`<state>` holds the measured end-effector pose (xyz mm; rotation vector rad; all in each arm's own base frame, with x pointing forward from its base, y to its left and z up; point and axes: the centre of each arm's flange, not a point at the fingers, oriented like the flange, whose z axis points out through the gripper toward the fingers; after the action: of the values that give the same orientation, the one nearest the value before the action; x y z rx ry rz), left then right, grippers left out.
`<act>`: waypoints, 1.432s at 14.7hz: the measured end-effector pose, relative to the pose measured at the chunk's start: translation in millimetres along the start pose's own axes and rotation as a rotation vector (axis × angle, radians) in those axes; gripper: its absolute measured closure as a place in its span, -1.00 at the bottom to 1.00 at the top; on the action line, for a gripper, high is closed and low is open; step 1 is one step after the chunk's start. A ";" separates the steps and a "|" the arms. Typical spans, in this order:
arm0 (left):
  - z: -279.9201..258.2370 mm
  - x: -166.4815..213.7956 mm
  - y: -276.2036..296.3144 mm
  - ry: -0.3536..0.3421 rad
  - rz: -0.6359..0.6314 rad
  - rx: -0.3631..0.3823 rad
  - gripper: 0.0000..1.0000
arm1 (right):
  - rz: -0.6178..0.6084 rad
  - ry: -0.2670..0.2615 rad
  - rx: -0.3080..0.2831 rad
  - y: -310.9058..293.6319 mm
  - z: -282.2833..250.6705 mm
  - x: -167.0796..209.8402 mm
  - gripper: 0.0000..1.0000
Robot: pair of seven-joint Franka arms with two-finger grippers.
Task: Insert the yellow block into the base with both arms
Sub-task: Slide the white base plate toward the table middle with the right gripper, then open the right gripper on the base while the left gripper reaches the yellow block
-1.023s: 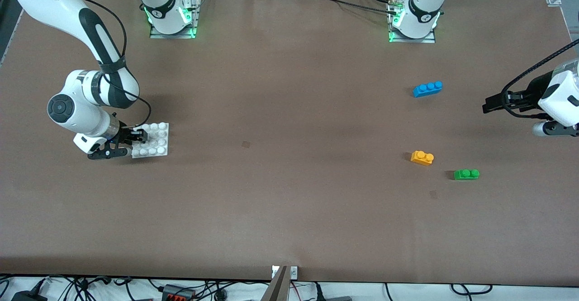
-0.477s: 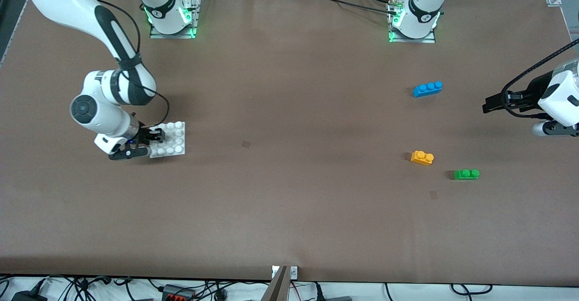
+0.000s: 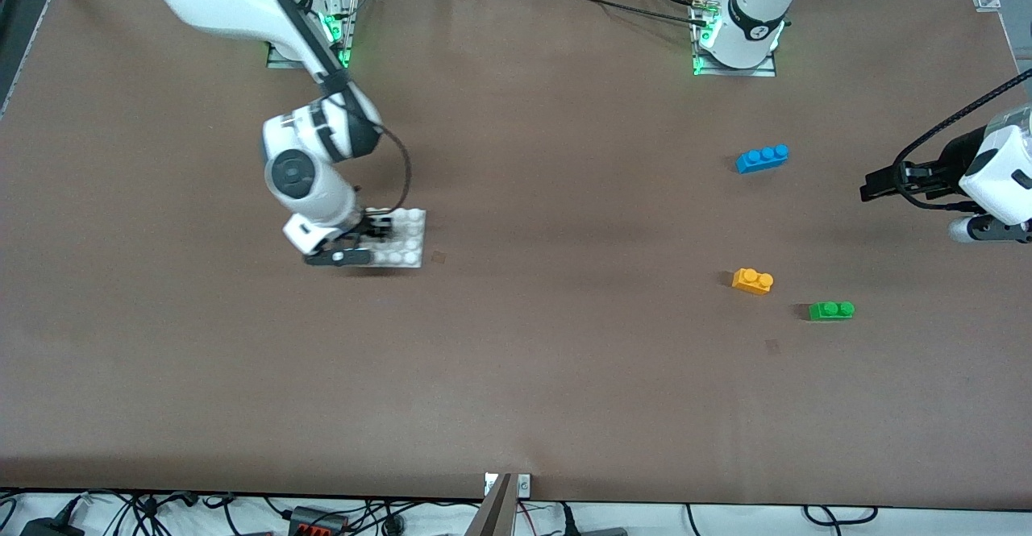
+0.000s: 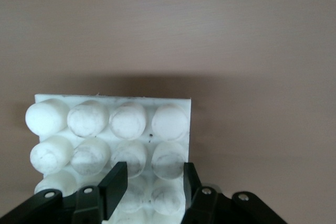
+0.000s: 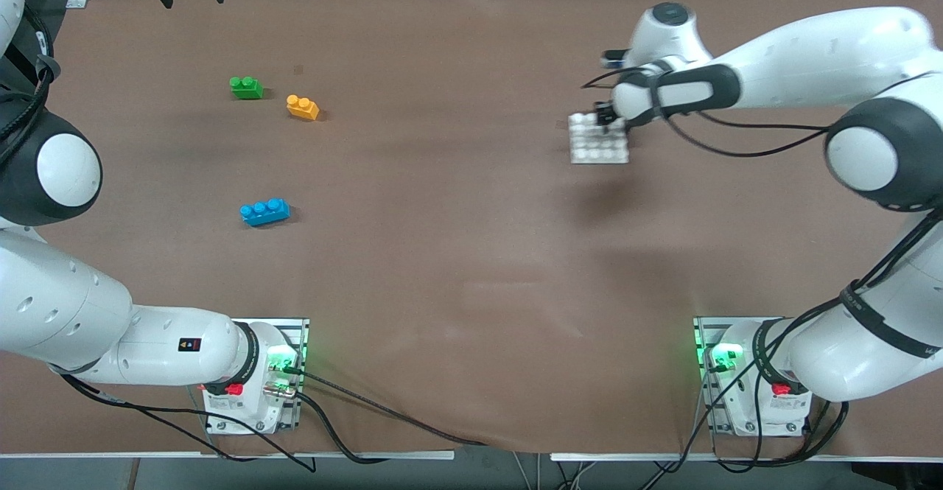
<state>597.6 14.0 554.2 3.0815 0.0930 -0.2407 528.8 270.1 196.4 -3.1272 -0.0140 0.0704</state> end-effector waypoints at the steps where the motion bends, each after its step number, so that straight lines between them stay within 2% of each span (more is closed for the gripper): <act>1: 0.0 0.0 0.0 0.000 0.000 0.000 -1.00 | 0.001 0.009 0.005 -23.1 0.4 -2.1 -0.02; 5: 0.0 0.0 -1.3 0.000 0.006 0.000 -1.00 | -0.031 0.035 0.028 -69.0 1.6 5.0 -0.02; 11: 13.1 3.0 -1.4 -0.028 0.070 -0.001 -1.00 | 0.019 0.008 0.164 -143.7 8.7 1.2 -0.01; 13: 35.4 13.9 3.5 -0.050 0.126 -0.001 -1.00 | 0.004 0.014 0.183 -165.1 10.1 0.5 0.00; 15: 67.6 34.3 7.6 -0.035 0.190 0.001 -1.00 | 0.006 0.016 0.198 -180.7 13.0 0.0 0.00; 18: 129.3 55.2 13.3 0.016 0.252 0.006 -1.00 | -0.010 0.015 0.203 -203.4 35.0 -3.7 0.00; 21: 182.9 60.3 21.3 0.082 0.335 0.016 -1.00 | -0.042 0.031 0.223 -230.9 34.5 -9.4 0.00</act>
<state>630.3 -13.7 365.2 3.0546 -0.4199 -0.0986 515.8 501.4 165.5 -2.9035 -0.0663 0.0209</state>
